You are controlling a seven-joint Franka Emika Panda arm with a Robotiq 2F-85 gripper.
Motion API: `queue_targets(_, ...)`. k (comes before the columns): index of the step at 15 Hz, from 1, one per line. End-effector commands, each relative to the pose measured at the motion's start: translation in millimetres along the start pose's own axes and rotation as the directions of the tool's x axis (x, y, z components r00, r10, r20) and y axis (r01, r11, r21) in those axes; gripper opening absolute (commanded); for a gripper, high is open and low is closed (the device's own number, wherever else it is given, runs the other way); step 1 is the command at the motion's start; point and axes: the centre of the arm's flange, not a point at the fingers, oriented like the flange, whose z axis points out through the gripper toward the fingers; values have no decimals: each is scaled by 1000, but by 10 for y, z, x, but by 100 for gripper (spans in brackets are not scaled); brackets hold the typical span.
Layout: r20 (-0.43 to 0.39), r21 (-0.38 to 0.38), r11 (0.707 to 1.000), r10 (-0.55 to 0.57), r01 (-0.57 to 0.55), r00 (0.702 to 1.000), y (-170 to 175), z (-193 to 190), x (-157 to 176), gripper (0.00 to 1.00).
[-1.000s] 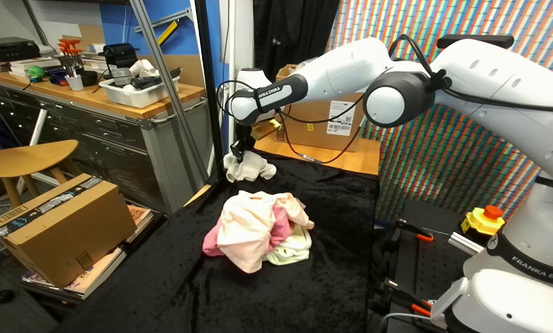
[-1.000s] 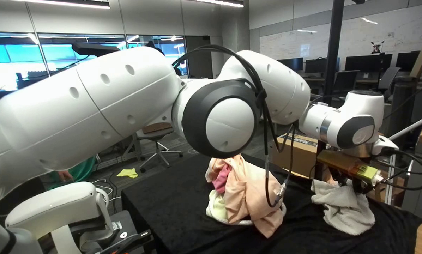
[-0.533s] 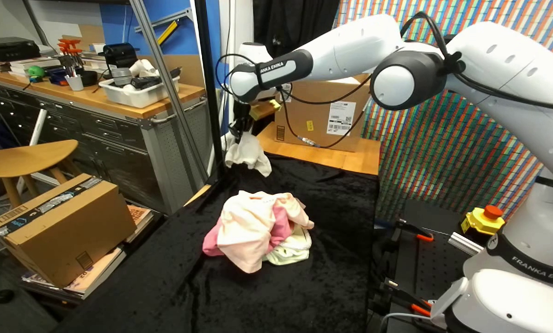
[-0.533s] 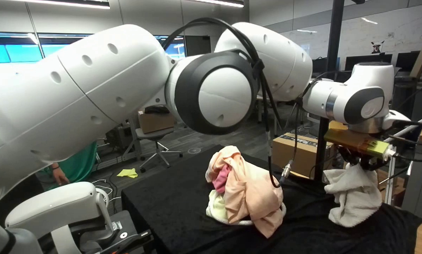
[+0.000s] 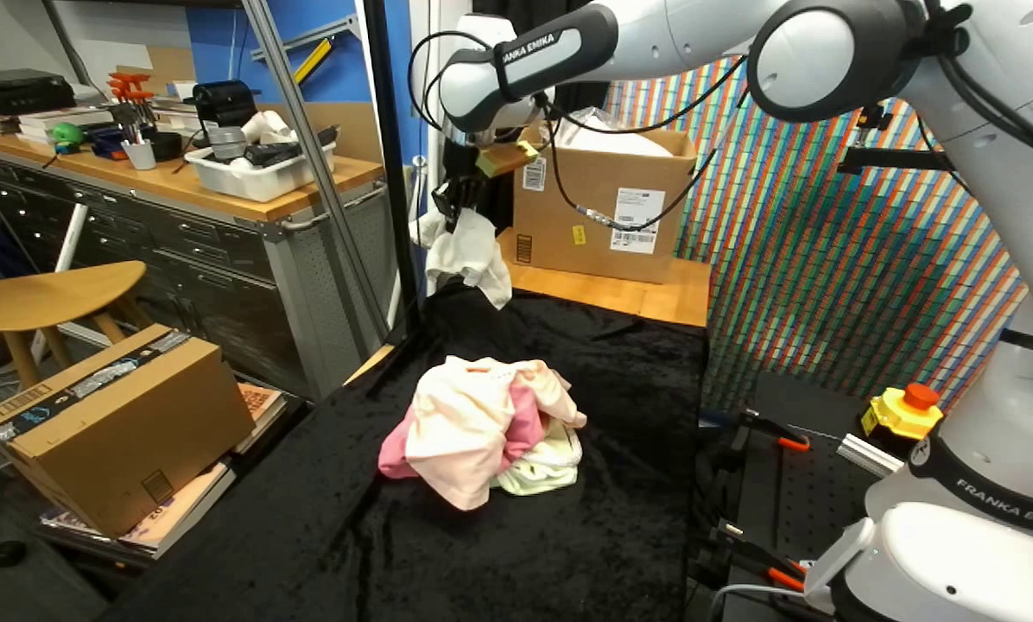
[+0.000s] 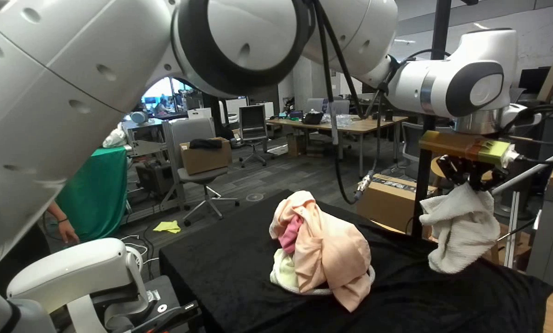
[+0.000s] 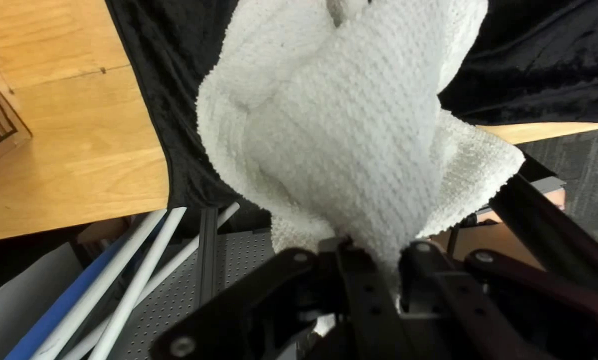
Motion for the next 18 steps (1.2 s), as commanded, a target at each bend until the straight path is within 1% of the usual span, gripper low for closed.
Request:
queue_targets(1,8,24,1000,4,-4,1000,-249,-432,-676,3)
queue_targets(3,20,28,1000,-2,2,1000,-402,-536,-794,3)
queue_targets(7,49,37,999,-38,36,998,-802,-605,-1094,3)
queue_targets(10,75,54,994,-100,96,992,-1192,-598,-1374,3)
queue_targets(13,96,78,984,-169,162,981,-1620,-615,-1726,3)
queue_targets(15,76,69,977,-205,200,976,-1955,-606,-1987,3)
queue_targets(17,-4,15,981,-195,195,981,-2304,-539,-2251,3)
queue_targets(18,-11,2,979,-206,206,979,-2422,-418,-2292,3)
